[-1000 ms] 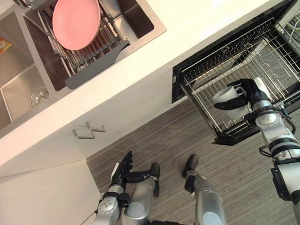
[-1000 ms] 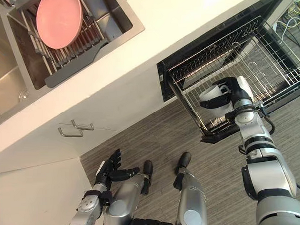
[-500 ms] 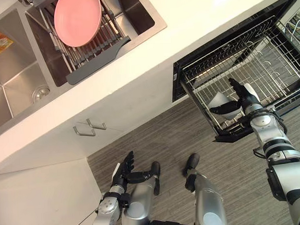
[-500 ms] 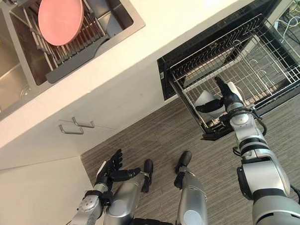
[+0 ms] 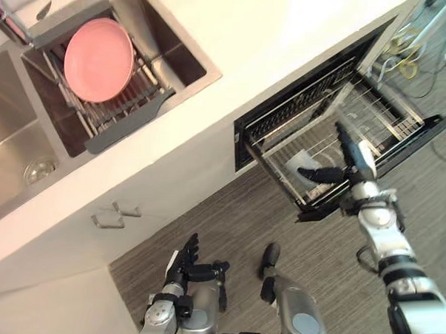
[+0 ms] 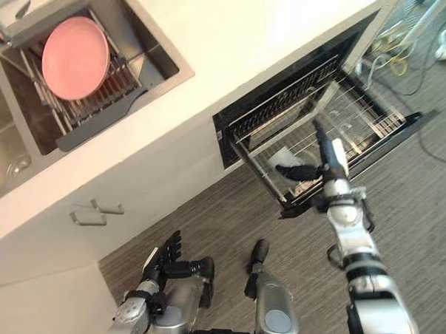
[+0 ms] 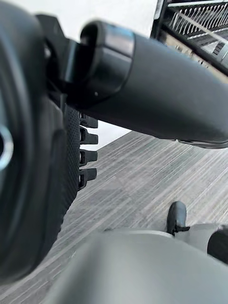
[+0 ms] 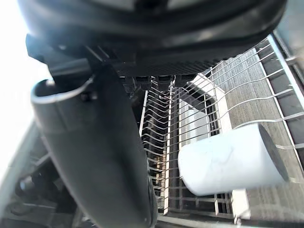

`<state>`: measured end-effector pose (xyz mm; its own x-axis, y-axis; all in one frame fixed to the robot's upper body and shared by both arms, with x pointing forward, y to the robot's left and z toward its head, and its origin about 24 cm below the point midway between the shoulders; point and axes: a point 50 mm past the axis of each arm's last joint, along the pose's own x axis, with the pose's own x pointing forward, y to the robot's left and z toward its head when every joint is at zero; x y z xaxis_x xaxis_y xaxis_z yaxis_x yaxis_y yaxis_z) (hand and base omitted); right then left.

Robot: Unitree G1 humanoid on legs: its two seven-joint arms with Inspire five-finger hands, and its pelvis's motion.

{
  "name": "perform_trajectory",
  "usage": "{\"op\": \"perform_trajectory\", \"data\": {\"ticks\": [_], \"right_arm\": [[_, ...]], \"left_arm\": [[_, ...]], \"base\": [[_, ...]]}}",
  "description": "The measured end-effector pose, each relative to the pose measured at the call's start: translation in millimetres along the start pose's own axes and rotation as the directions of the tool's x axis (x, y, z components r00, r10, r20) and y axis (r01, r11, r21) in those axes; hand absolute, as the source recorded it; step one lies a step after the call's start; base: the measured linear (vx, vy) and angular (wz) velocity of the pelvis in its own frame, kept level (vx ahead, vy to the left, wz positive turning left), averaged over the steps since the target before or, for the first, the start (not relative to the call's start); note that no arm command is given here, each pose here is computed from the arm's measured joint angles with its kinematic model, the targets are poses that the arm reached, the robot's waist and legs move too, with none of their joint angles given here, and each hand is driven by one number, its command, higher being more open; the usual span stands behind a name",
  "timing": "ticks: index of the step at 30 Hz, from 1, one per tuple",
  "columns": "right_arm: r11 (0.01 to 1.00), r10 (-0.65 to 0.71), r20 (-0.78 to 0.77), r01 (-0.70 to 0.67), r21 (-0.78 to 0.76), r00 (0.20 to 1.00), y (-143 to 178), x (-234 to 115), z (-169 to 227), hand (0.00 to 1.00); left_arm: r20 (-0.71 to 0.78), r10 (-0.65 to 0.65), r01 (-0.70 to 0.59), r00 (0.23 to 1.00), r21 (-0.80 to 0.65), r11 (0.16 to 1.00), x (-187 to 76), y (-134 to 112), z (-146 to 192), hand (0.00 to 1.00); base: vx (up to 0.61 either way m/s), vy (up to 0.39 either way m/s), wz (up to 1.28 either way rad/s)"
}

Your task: Walk over to the sink, pick up the cup, carry it to the dishwasher, place the cup inside the dishwasher, then close the dishwasher door

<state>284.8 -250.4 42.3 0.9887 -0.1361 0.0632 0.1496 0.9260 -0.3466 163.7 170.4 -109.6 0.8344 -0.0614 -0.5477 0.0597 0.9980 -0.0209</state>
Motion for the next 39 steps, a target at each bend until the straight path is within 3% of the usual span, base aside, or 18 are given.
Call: {"op": "perform_trajectory", "data": {"ticks": [7,20,28,32,39], "right_arm": [[0.991,-0.022,0.041,0.016,0.136,0.999,22,-55,-5,1.00],[0.975,0.029,0.096,-0.049,0.215,0.995,51,-101,1,1.00],[0.985,-0.007,0.146,-0.018,0.170,0.989,32,-111,12,1.00],[0.984,0.025,0.203,-0.061,0.170,0.979,36,-105,21,1.00],[0.982,0.019,0.191,-0.054,0.180,0.981,34,-104,18,1.00]], "left_arm": [[-0.117,0.044,-0.045,0.992,-0.005,0.999,-19,2,-34,1.00],[-0.154,0.131,-0.138,0.979,-0.033,0.990,-31,16,-48,1.00],[-0.134,0.103,-0.112,0.986,-0.062,0.992,-34,15,-49,1.00],[-0.132,0.117,-0.133,0.984,-0.113,0.985,-36,18,-51,1.00],[-0.126,0.130,-0.140,0.983,-0.080,0.987,-40,25,-51,1.00]], "base": [[0.09,0.045,-0.14],[-0.01,0.024,-0.02],[-0.03,0.052,0.68],[0.02,0.105,0.06],[0.13,0.010,0.33]]}}
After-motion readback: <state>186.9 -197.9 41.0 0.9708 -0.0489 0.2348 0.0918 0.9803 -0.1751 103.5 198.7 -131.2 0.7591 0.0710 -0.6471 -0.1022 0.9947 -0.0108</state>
